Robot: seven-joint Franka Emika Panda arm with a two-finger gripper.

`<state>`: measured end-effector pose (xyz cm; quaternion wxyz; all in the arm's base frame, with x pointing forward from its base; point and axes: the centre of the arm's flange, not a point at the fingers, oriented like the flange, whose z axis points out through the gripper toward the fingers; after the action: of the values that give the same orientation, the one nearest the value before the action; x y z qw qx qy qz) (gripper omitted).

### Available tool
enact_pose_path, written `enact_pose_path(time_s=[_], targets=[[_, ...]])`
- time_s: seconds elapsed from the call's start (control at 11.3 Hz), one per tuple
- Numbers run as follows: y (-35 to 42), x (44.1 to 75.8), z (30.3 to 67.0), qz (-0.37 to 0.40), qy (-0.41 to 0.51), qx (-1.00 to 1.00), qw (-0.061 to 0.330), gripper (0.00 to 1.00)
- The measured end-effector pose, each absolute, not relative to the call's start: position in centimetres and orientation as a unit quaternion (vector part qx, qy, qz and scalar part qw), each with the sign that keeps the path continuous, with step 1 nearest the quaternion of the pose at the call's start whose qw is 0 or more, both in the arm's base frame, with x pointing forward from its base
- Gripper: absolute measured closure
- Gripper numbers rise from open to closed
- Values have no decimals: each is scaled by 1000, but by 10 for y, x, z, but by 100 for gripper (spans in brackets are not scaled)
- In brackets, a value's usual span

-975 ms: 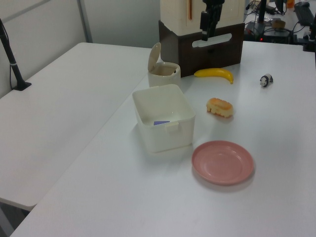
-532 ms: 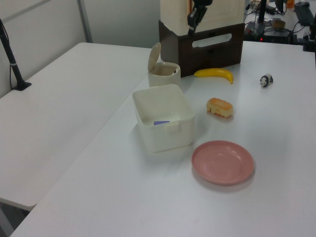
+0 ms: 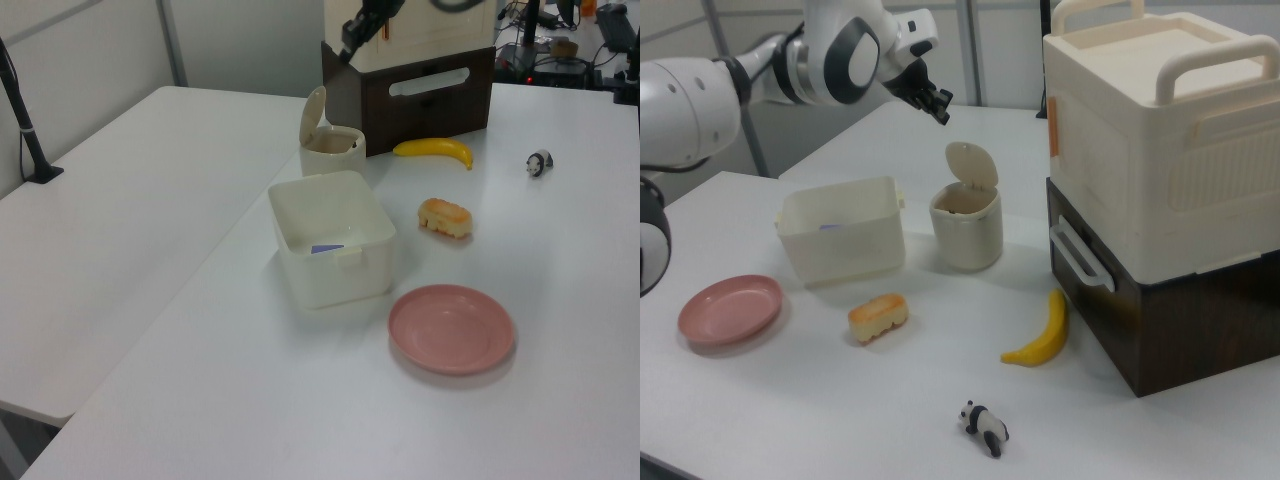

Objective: Close the trash can
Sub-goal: 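Move the gripper down over the cream trash can's raised lid, then push the raised lid down onto the trash can with the gripper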

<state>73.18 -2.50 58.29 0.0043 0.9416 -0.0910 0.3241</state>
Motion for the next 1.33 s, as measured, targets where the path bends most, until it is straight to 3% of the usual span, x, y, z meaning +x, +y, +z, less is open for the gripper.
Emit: enact_pose_path(time_s=[0.35, 0.98, 1.33], targets=[[-1, 757, 556, 425, -103, 899, 19, 99], [-6, 776, 487, 403, -91, 910, 33, 99], [-14, 777, 478, 398, -92, 912, 41, 99]])
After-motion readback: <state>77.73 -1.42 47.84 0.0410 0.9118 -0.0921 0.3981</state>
